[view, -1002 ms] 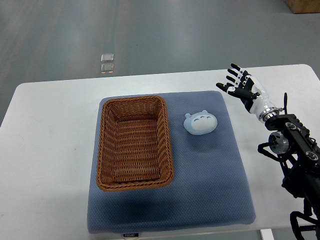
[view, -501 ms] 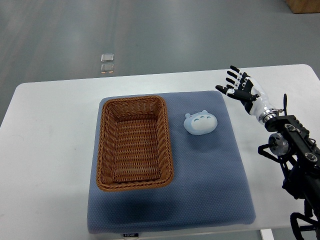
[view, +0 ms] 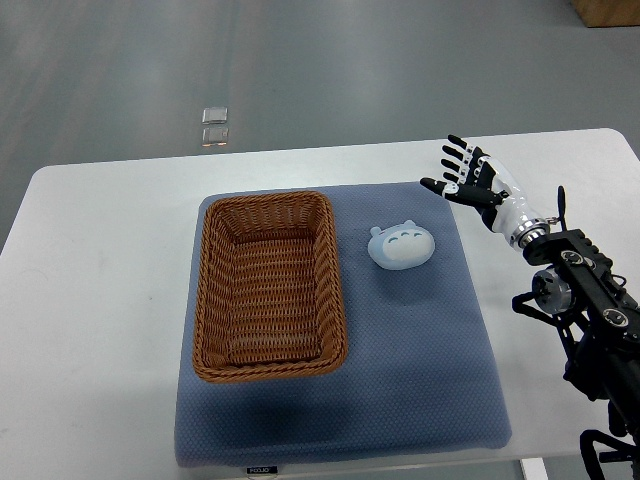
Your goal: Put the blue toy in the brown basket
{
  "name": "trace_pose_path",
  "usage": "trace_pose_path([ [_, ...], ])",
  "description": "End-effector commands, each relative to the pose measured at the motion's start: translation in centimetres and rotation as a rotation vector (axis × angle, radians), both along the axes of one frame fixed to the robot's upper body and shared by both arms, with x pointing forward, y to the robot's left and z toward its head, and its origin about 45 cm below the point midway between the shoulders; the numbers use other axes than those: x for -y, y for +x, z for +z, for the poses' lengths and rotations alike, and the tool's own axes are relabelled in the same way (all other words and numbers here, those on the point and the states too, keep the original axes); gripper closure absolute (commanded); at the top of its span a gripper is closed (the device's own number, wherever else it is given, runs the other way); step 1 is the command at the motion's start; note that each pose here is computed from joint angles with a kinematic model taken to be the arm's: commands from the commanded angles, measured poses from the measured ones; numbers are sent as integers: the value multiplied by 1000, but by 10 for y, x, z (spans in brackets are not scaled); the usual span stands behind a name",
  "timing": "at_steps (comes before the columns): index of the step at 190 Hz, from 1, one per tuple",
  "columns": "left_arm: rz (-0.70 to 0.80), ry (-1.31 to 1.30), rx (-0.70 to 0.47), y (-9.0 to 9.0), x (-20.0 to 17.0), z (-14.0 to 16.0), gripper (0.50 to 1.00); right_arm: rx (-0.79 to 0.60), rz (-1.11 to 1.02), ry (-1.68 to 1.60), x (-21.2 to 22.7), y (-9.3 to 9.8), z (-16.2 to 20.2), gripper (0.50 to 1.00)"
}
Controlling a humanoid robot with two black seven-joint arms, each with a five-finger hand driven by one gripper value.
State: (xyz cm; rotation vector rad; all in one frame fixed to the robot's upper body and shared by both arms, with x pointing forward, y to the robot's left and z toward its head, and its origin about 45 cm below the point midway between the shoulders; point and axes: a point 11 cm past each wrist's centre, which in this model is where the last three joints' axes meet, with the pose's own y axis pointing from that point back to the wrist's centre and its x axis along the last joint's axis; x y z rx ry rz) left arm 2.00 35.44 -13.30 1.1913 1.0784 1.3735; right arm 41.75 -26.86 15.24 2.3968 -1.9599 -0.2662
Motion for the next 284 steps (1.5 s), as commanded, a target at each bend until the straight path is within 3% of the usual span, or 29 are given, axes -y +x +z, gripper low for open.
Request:
trace_pose_path([
  [1, 0, 0, 0, 0, 0, 0, 500, 5, 13, -13, -3, 0, 1, 572],
  [115, 2, 3, -1, -1, -1, 0, 500, 2, 173, -78, -42, -1, 0, 570],
  [219, 3, 3, -4, -3, -1, 0, 500, 79, 436, -448, -23, 26, 54, 572],
  [284, 2, 3, -6, -4, -1, 0, 500, 57, 605, -687, -27, 20, 52, 572],
])
